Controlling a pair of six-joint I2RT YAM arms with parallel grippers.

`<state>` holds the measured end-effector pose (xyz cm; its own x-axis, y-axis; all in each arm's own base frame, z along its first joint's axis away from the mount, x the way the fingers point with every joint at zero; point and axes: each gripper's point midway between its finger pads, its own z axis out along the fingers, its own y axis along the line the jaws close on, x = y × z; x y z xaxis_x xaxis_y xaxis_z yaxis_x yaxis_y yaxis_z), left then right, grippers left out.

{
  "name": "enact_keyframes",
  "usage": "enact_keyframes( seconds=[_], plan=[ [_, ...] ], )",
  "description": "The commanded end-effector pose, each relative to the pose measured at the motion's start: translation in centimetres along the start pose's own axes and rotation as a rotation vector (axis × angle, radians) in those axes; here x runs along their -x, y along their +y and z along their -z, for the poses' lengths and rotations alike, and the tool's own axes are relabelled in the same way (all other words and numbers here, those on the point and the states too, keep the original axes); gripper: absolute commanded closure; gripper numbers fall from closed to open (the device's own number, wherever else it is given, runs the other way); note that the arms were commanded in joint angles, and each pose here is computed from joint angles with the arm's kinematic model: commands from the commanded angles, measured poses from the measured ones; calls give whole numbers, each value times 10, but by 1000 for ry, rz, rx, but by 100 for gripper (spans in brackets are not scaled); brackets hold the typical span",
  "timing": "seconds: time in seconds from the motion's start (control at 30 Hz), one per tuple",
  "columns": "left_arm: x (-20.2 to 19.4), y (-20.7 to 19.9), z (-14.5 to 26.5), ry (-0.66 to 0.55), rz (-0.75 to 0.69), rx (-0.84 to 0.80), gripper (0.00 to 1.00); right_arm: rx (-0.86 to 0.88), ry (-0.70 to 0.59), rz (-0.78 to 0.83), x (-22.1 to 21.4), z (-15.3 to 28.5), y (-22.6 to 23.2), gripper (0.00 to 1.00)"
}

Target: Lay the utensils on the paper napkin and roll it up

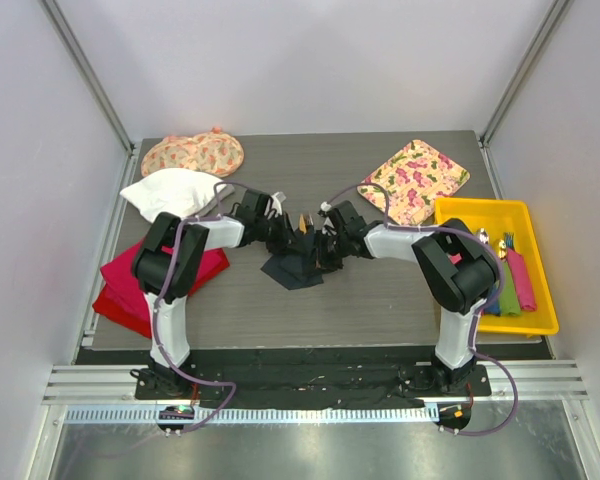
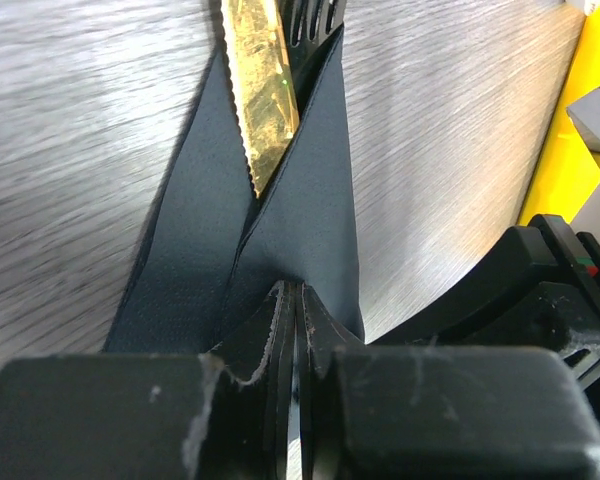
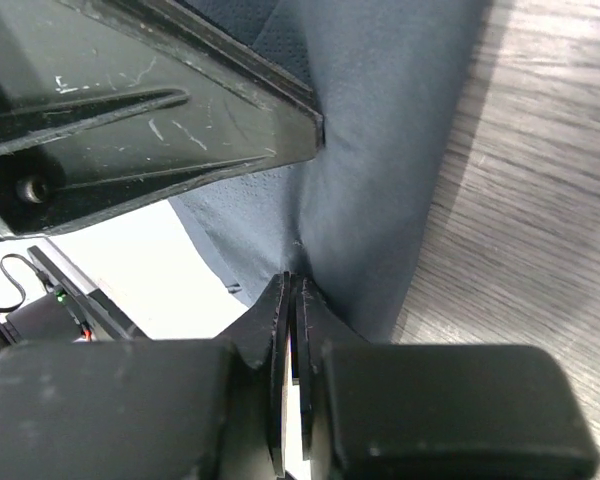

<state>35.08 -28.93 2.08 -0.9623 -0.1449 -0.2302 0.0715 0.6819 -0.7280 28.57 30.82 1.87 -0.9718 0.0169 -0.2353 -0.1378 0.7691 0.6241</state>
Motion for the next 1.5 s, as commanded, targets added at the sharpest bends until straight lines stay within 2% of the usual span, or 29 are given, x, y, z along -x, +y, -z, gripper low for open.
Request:
enact_keyframes(
  seconds=[0.0,0.4,0.57,0.73,0.9,1.0,1.27,1.47],
  plan=[
    [3,32,9,-47,13,128,92,-122,21,26,-6,-12,-30,93],
    [1,-10,35,-67,-60,-10,80,-103,37,-4,-9,-15,-27,93],
    [-9,5,32,-34,-46,32,79,-88,47,-18,-10,-18,-24,93],
    [-16,33,17,21,-53,116,84,-28,33,-10,-4,-13,-9,90],
    [-11,44,11,52,-92,161,87,132,-35,16,26,8,34,82],
    [-11,47,8,61,-105,167,88,186,-64,18,43,18,46,82],
    [-11,47,10,57,-105,167,89,260,-107,-105,74,21,35,83],
    [-13,48,9,59,-98,164,89,303,-103,-152,74,15,33,87]
  ],
)
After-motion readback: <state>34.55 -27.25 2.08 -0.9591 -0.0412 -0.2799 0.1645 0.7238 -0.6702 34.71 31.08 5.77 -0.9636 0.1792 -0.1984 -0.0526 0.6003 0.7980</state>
